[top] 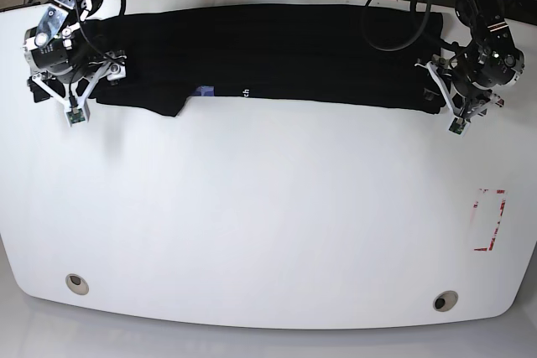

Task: Layout the t-shirt on the table in an organized manner, then fold the t-shirt properly
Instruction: 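Lower the folded hem and open both grippers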

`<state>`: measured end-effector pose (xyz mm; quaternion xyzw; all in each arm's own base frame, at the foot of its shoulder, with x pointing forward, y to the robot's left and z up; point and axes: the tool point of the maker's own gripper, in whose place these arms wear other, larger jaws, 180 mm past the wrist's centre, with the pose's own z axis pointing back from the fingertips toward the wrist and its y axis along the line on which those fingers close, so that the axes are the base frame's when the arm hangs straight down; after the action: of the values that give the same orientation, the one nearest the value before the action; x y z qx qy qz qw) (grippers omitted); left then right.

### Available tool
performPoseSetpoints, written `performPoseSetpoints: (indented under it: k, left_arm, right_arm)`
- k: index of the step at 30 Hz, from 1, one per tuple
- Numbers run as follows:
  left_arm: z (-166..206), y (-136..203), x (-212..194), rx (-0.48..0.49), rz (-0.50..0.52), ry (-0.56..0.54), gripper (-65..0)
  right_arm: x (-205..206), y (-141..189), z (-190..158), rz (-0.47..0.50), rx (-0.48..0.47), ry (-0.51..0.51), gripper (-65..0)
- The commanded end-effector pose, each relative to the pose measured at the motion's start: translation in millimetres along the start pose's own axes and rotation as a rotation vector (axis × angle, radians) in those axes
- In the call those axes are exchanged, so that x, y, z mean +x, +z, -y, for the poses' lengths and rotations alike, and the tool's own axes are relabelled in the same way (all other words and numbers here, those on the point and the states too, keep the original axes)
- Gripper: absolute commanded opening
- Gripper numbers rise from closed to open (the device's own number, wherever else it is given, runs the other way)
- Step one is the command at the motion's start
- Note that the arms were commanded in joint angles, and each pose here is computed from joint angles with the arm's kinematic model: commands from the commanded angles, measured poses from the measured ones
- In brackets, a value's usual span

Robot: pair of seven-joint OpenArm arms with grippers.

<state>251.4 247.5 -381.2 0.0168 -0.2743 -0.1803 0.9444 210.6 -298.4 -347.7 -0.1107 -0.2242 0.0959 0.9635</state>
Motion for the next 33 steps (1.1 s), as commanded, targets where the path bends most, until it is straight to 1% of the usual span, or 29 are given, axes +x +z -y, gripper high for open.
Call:
performPoseSetpoints:
  k: [1, 4, 8, 12, 17, 20, 23, 25, 26, 28, 29, 30, 32, 33]
  left_arm:
    - [-9, 12, 21, 0.035, 0.063, -0.028, -32.1]
    - [-9, 18, 29, 0.051, 0.086, -0.044, -32.1]
    - [-13, 28, 38, 0.082, 0.084, -0.066, -32.1]
    - [-17, 36, 46, 0.110, 0.079, -0.082, -32.2]
    - [-19, 43, 51, 0.129, 0.094, -0.094, -32.4]
    - [-21, 44, 51, 0.134, 0.095, -0.087, -32.4]
    - [-19, 43, 48, 0.129, 0.092, -0.075, -32.5]
    - [-12, 40, 43, 0.115, 0.086, -0.055, -32.8]
    - [-8, 38, 38, 0.105, 0.078, -0.047, -33.9]
    - [-1, 35, 30, 0.088, 0.062, -0.037, -38.2]
    - [2, 35, 25, 0.081, 0.052, -0.034, -42.1]
    - [4, 34, 22, 0.077, 0.045, -0.033, -45.3]
    - [7, 34, 16, 0.068, 0.038, -0.032, -52.9]
    - [9, 33, 14, 0.064, 0.039, -0.030, -55.3]
  right_arm:
    - [16, 8, 10, 0.076, -0.008, -0.039, 0.0]
    - [25, 11, 13, 0.126, 0.006, -0.078, 0.0]
    - [35, 14, 11, 0.177, 0.038, -0.099, 0.0]
    - [34, 15, 7, 0.188, 0.064, -0.106, 0.0]
    - [18, 13, 0, 0.158, 0.086, -0.102, 0.0]
    - [22, 14, -5, 0.180, 0.113, -0.107, 0.0]
    - [28, 16, -16, 0.222, 0.170, -0.123, -0.6]
    - [29, 16, -25, 0.236, 0.203, -0.137, -5.4]
    - [28, 17, -28, 0.239, 0.216, -0.140, -8.9]
    - [27, 17, -33, 0.240, 0.235, -0.142, -17.0]
    - [26, 17, -35, 0.239, 0.242, -0.143, -22.5]
    - [25, 16, -36, 0.235, 0.245, -0.144, -26.0]
    - [23, 15, -39, 0.230, 0.249, -0.150, -35.2]
    - [21, 13, -41, 0.226, 0.256, -0.157, -38.2]
